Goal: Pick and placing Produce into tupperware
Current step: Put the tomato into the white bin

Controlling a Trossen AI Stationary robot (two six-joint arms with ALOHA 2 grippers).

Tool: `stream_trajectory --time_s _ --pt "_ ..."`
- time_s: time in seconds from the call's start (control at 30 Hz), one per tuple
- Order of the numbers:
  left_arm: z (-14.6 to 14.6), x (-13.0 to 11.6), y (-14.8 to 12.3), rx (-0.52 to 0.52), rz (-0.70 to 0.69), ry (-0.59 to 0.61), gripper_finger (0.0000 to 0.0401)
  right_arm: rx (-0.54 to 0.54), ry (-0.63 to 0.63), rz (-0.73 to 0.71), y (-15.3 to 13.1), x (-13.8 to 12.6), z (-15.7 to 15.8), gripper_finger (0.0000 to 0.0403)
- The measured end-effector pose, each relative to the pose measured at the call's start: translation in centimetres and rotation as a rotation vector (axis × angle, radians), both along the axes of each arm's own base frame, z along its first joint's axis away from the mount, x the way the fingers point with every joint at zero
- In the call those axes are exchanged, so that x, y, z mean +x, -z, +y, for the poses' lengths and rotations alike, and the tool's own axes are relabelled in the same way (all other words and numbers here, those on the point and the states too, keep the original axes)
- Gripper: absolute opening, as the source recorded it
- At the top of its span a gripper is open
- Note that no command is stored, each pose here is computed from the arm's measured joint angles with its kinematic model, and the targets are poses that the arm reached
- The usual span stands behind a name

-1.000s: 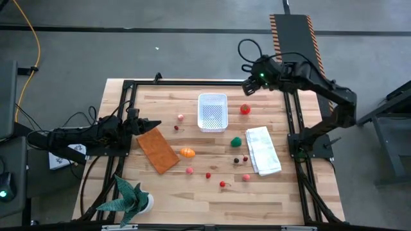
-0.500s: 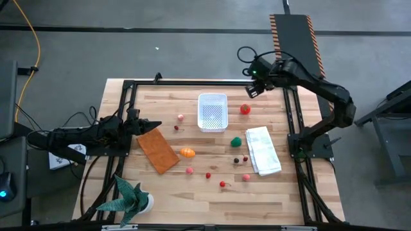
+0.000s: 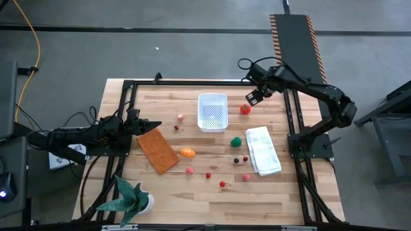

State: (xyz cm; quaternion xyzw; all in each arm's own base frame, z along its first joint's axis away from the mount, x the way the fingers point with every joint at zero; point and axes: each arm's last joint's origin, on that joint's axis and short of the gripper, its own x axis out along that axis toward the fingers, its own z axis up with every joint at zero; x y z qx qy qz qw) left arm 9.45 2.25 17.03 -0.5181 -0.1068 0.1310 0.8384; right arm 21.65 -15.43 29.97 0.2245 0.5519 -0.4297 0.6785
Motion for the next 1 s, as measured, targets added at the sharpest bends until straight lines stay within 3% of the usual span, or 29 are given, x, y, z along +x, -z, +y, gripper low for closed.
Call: stream_trajectory --time_s 0.53,0.77,1.0 --pt "-0.1 0.0 0.0 0.0 0.002 0.023 0.0001 -0.013 -0.015 0.011 0.0 0.0 0.0 0.0177" --pt "-0.1 0.0 0.0 0.0 0.005 0.023 0.0001 0.039 -0.023 -0.102 -0.1 0.6 -0.1 0.0178" --pt "-0.1 0.0 0.0 0.0 0.005 0.024 0.0001 0.04 -0.073 -0.143 -0.2 1.0 -0.4 0.0222"
